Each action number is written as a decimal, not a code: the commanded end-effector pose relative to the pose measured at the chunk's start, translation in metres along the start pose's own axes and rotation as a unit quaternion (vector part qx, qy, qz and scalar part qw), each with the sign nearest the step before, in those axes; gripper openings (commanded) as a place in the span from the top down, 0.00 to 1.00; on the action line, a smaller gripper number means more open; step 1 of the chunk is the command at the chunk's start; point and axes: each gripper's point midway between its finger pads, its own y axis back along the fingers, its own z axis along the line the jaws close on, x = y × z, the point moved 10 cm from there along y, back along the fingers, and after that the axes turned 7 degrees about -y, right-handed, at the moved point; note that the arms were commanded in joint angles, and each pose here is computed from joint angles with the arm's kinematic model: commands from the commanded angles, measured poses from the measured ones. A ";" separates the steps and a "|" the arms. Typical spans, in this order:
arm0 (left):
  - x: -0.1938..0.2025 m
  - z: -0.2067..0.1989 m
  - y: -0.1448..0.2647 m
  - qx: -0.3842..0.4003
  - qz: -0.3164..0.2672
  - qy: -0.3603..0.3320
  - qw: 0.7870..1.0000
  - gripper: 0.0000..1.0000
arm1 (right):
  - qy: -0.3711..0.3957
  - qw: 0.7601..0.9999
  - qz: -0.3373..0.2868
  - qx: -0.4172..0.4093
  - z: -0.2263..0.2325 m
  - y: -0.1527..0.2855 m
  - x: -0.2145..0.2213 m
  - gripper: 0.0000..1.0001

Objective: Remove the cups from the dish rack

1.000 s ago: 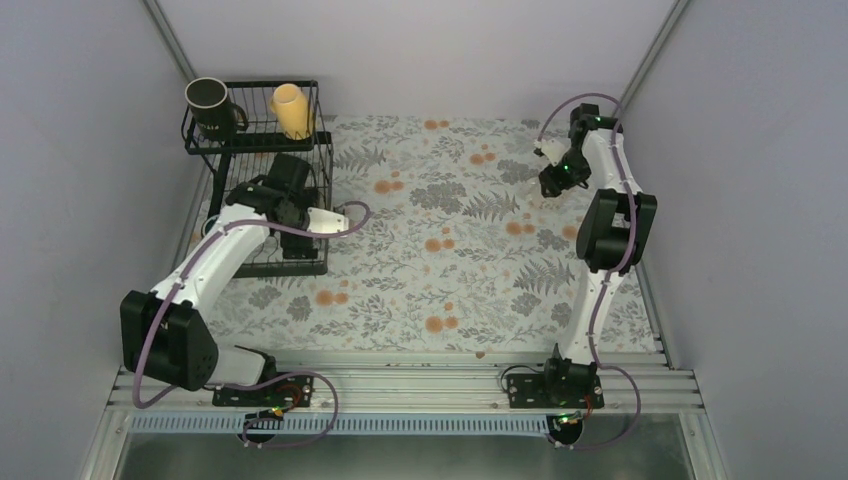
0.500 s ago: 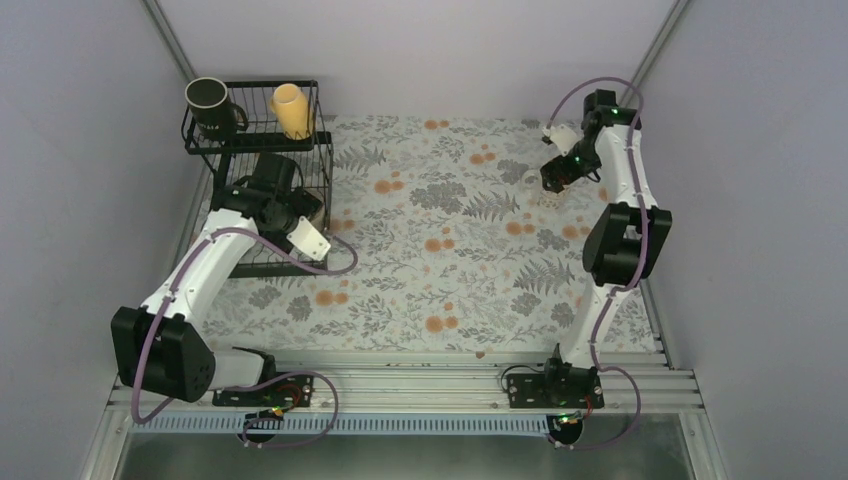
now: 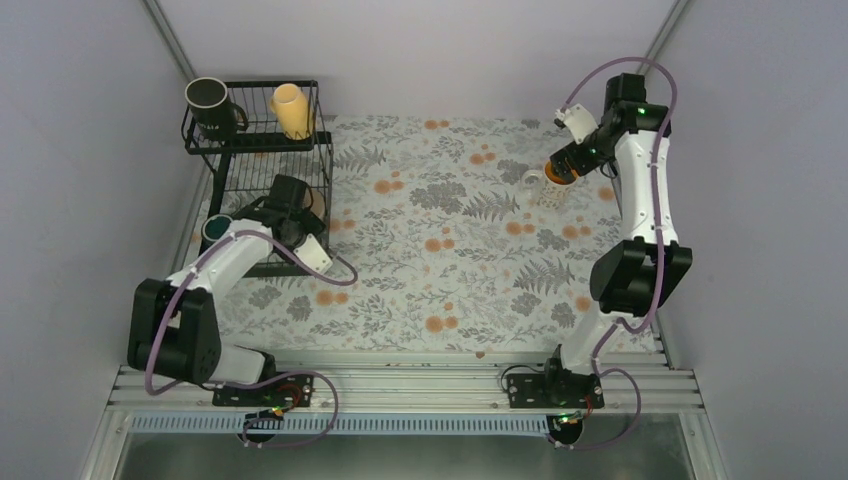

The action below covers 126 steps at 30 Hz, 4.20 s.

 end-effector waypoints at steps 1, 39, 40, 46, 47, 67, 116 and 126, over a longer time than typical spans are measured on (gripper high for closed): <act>0.008 0.009 -0.018 -0.023 0.029 -0.144 0.989 0.29 | -0.001 1.000 -0.003 -0.015 0.003 0.006 0.007 0.00; 0.020 0.071 0.072 -0.055 -0.049 0.031 0.997 0.98 | -0.006 0.991 -0.061 -0.117 0.031 0.012 0.001 0.00; 0.015 0.077 0.084 -0.070 -0.068 0.038 0.994 0.98 | -0.002 0.989 -0.070 -0.127 0.036 0.016 0.000 0.00; -0.010 0.121 0.158 -0.170 -0.221 0.109 0.954 0.98 | 0.024 0.966 -0.135 -0.217 0.071 0.037 -0.011 0.00; -0.015 0.128 0.169 -0.184 -0.244 0.115 0.945 0.98 | 0.029 0.959 -0.148 -0.239 0.078 0.041 -0.014 0.00; -0.022 0.230 0.241 -0.314 -0.609 0.188 0.703 0.98 | 0.099 0.869 -0.289 -0.390 0.116 0.061 -0.059 0.00; 0.000 0.233 0.204 -0.250 -0.651 0.166 0.697 0.00 | 0.115 0.836 -0.309 -0.438 0.157 0.083 -0.083 0.97; 0.023 0.188 0.206 -0.276 -0.422 0.245 0.828 0.00 | 0.107 0.939 -0.175 -0.277 0.137 0.047 -0.060 0.97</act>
